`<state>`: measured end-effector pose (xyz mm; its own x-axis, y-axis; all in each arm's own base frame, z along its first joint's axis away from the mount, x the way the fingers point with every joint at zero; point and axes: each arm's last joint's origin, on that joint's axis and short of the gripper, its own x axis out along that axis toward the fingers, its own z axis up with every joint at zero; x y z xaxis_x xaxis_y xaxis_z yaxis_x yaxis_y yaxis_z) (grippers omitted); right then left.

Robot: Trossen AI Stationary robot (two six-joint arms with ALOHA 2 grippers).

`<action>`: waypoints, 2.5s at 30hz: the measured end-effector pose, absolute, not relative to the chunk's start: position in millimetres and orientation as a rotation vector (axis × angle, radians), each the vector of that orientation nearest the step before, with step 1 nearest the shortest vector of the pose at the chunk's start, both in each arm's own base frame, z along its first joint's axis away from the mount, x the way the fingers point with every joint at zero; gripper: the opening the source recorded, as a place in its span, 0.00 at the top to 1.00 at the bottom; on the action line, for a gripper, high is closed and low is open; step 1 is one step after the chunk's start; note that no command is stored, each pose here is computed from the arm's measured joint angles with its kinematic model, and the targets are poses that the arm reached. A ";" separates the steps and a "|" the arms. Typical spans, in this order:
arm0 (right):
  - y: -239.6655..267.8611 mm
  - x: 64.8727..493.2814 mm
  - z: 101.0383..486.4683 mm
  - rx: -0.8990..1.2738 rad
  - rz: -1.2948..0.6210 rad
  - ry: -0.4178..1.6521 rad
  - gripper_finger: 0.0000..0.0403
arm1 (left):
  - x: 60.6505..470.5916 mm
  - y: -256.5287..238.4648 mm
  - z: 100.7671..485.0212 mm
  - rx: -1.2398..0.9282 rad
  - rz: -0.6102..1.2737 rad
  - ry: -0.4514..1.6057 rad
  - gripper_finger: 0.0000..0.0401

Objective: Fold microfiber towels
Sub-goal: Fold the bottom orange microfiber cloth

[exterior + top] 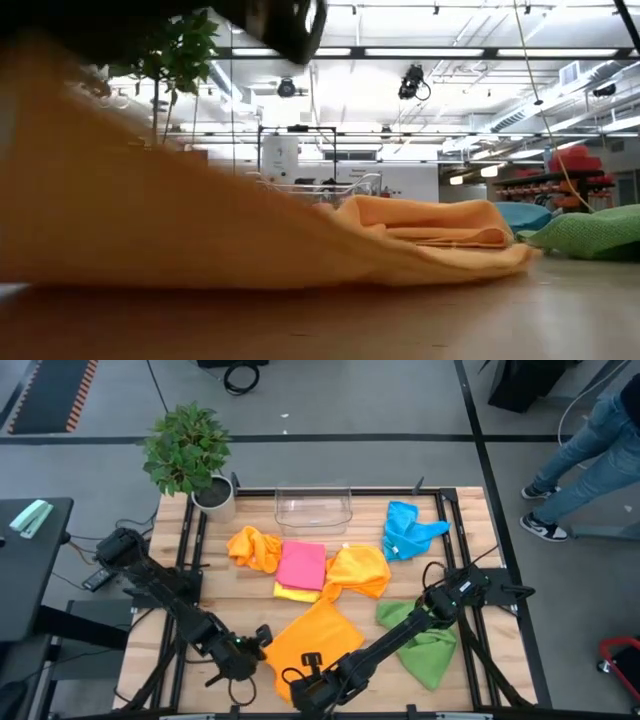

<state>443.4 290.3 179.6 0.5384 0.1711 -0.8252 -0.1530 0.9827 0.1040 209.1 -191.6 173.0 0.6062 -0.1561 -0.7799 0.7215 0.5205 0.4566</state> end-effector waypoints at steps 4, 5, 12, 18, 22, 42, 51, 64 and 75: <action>289.2 432.8 206.6 0.102 0.143 0.979 0.99 | 224.2 -182.8 202.5 0.799 -0.544 0.667 0.99; 289.8 428.2 214.1 0.124 0.124 0.980 0.99 | 228.7 -179.9 206.7 0.781 -0.540 0.666 0.99; 312.2 379.5 222.6 0.232 -0.190 1.040 0.99 | 262.4 -157.5 239.1 0.608 -0.473 0.691 0.99; 326.6 347.1 202.7 0.404 -0.428 1.055 0.99 | 293.0 -136.9 246.8 0.490 -0.450 0.696 0.99; 323.8 333.9 194.3 0.507 -0.530 1.029 0.99 | 314.5 -133.9 230.3 0.465 -0.441 0.750 0.99; 234.2 295.0 168.0 0.795 -0.681 0.953 0.99 | 354.4 -74.2 194.7 0.351 -0.250 0.878 0.99; 231.2 289.5 164.3 0.816 -0.714 0.953 0.99 | 363.3 -73.2 163.9 0.342 -0.214 0.950 0.99; 227.5 289.0 158.1 0.866 -0.806 0.945 0.99 | 371.4 -65.8 173.8 0.370 -0.133 0.849 0.95; 229.5 284.2 157.7 0.888 -0.843 0.944 0.99 | 372.5 -60.5 177.4 0.326 -0.064 0.834 0.57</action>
<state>284.2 229.5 157.7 0.3464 -0.2028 -0.9159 0.8870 0.3885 0.2495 372.5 -60.5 177.4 0.6729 0.0717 -0.7362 0.1827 0.9483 0.2594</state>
